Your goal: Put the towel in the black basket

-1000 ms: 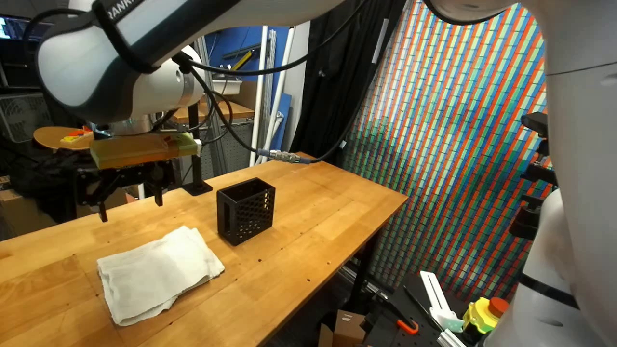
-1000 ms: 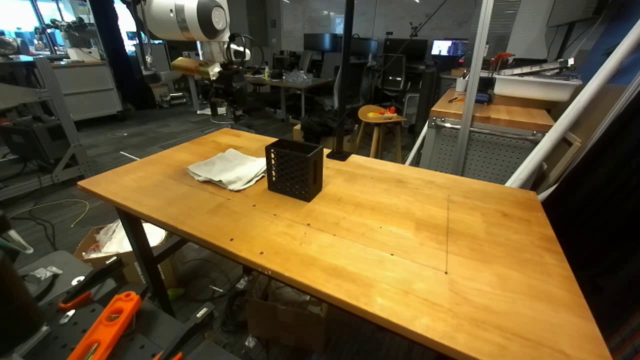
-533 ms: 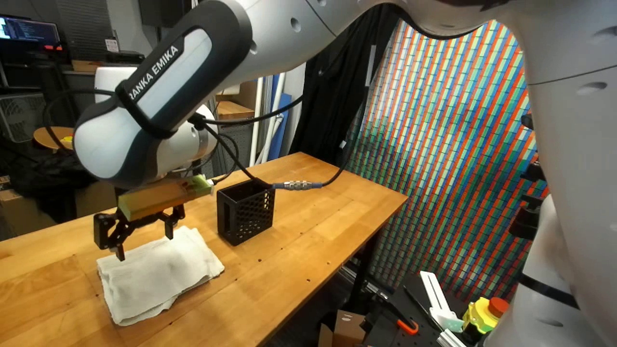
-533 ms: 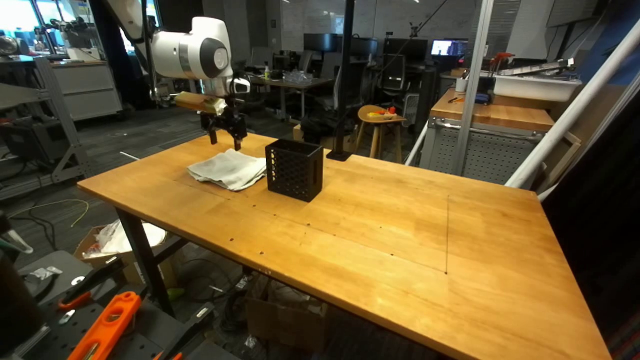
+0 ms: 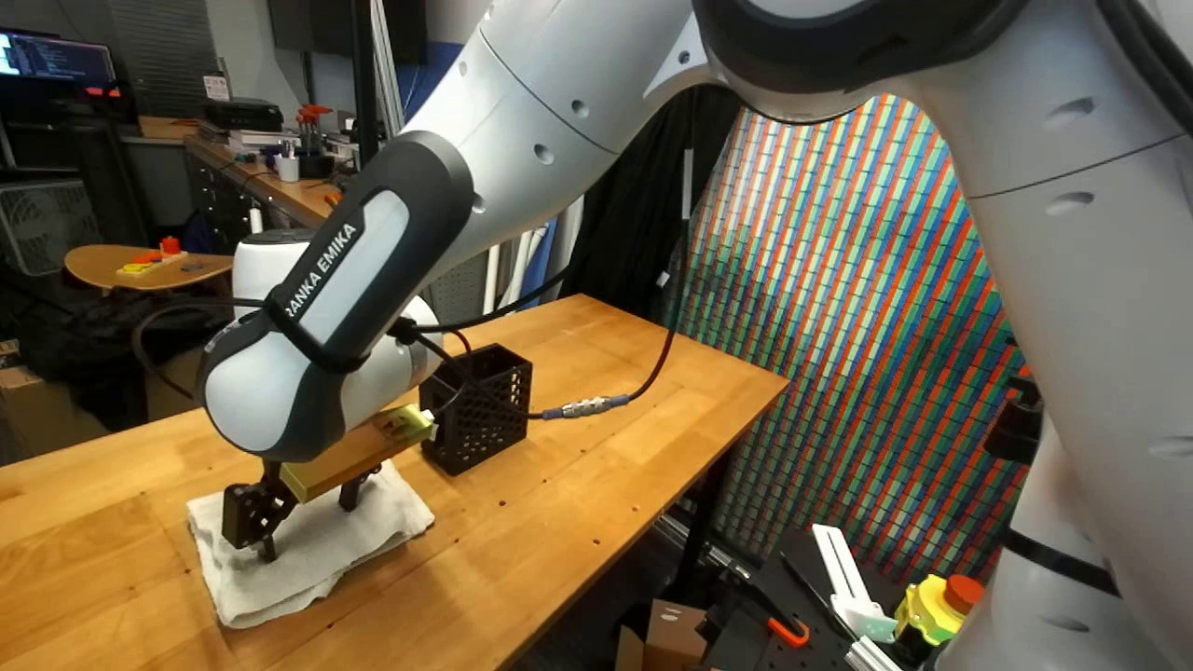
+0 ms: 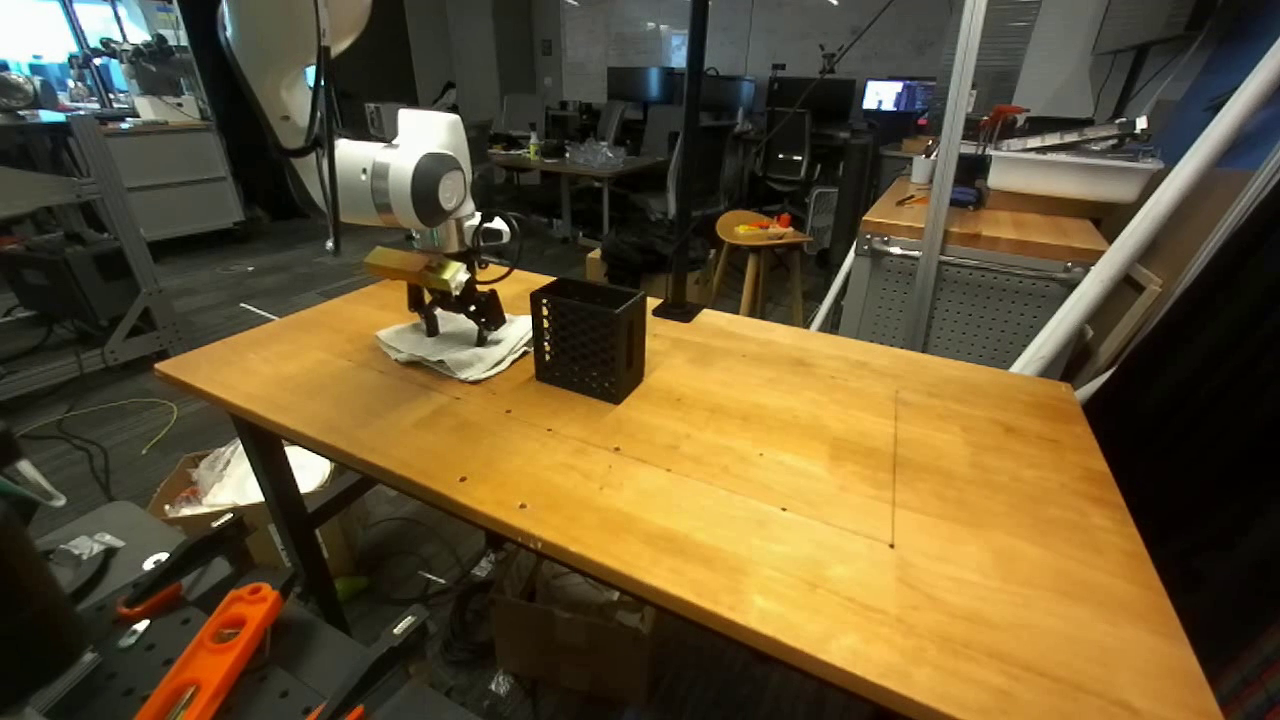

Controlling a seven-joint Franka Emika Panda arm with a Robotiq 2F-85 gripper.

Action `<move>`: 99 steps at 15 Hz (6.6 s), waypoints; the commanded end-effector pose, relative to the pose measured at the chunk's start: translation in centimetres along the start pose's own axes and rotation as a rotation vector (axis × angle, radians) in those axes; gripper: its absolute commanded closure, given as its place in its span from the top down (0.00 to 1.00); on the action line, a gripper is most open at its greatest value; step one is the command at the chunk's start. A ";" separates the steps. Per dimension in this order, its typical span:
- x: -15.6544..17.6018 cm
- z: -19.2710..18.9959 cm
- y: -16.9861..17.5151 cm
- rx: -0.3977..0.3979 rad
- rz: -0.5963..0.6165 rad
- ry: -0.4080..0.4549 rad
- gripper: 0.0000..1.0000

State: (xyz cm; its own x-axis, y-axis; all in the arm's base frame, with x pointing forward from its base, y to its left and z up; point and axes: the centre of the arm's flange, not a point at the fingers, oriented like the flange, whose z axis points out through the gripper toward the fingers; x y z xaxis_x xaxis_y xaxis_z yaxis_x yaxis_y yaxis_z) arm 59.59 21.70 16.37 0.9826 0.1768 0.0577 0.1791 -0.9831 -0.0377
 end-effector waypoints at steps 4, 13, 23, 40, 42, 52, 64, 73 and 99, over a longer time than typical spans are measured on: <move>-0.1 -0.6 -1.2 0.019 -0.013 0.041 0.66; -0.7 -4.8 -1.2 0.014 0.015 0.050 0.05; 0.1 -11.6 0.6 -0.009 0.074 0.090 0.08; -2.6 -26.5 18.5 -0.241 0.286 0.139 0.08; -2.8 -26.1 20.1 -0.239 0.290 0.134 0.08; -1.7 -22.1 19.9 -0.164 0.213 0.090 0.08; -1.6 -15.0 21.7 -0.060 0.116 0.013 0.08; 0.3 -10.2 22.1 0.043 0.013 -0.013 0.08; 2.4 -18.6 22.9 -0.070 0.010 0.074 0.09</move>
State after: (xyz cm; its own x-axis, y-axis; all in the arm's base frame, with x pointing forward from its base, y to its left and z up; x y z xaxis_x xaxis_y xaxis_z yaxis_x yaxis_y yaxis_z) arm 64.95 -2.19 31.80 0.9797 0.1635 0.1156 0.1642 -0.9864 0.0031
